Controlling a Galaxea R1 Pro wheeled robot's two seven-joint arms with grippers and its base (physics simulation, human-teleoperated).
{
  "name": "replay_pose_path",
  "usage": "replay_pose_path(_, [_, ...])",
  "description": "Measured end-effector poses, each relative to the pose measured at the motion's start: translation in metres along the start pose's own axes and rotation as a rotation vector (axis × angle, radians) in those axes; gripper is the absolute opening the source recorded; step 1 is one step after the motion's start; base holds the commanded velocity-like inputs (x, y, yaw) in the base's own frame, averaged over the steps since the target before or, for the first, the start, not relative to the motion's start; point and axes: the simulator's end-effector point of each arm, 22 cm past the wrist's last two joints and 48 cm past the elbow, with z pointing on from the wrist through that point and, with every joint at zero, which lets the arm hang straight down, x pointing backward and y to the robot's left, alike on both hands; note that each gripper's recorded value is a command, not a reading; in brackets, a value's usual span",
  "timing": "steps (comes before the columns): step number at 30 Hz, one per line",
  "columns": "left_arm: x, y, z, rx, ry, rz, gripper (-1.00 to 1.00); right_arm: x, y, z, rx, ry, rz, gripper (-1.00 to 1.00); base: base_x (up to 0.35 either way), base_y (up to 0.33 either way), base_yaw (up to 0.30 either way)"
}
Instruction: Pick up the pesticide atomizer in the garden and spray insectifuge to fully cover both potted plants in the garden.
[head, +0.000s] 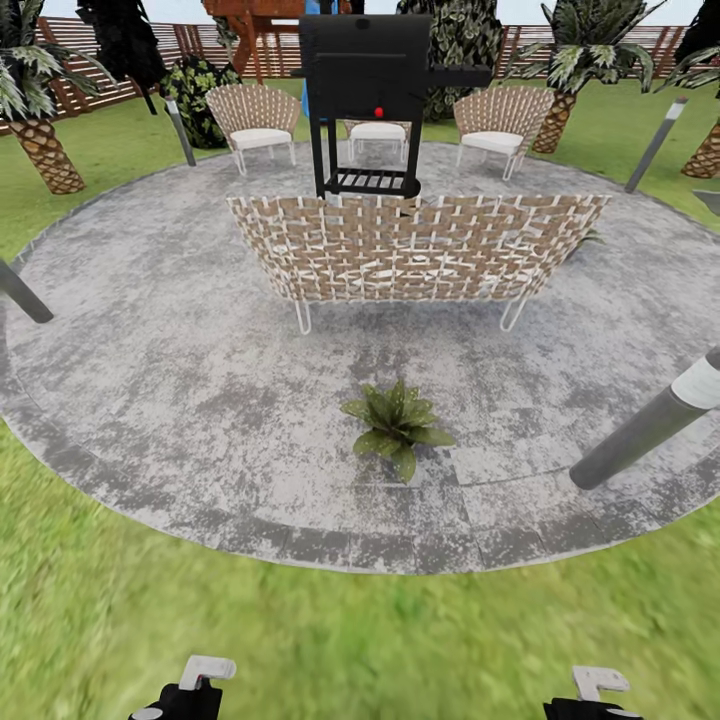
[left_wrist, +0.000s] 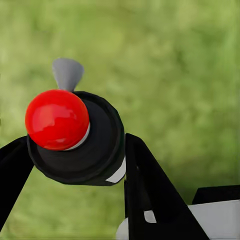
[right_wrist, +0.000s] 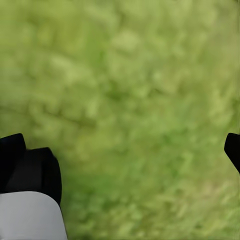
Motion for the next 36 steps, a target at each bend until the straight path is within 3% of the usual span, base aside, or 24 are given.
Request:
replay_pose_path(8, [0.004, -0.008, -0.003, 0.009, 0.001, -0.002, -1.00, -0.005, 0.006, -0.002, -0.009, -0.011, 0.002, 1.00, 0.000, 0.000, 0.000])
replay_pose_path(11, [0.034, -0.011, -0.007, 0.013, 0.038, -0.002, -1.00, -0.006, 0.029, -0.003, -0.037, -0.014, 0.003, 1.00, 0.000, 0.000, 0.000])
replay_pose_path(14, [0.075, -0.015, -0.015, 0.018, 0.089, -0.001, -1.00, -0.007, 0.036, -0.004, -0.046, -0.018, 0.004, 1.00, 0.000, 0.000, 0.000])
replay_pose_path(16, [0.083, -0.016, -0.017, 0.019, 0.098, -0.003, -1.00, -0.009, 0.037, -0.005, -0.048, -0.022, 0.004, 1.00, 0.000, 0.000, 0.000])
replay_pose_path(33, [0.074, -0.016, -0.020, 0.019, 0.072, 0.002, -1.00, -0.020, 0.038, -0.011, -0.051, -0.049, 0.009, 1.00, 0.000, 0.000, 0.000])
replay_pose_path(36, [0.067, -0.016, -0.020, 0.019, 0.045, 0.004, -1.00, -0.022, 0.038, -0.012, -0.053, -0.054, 0.009, 1.00, 0.000, 0.000, 0.000])
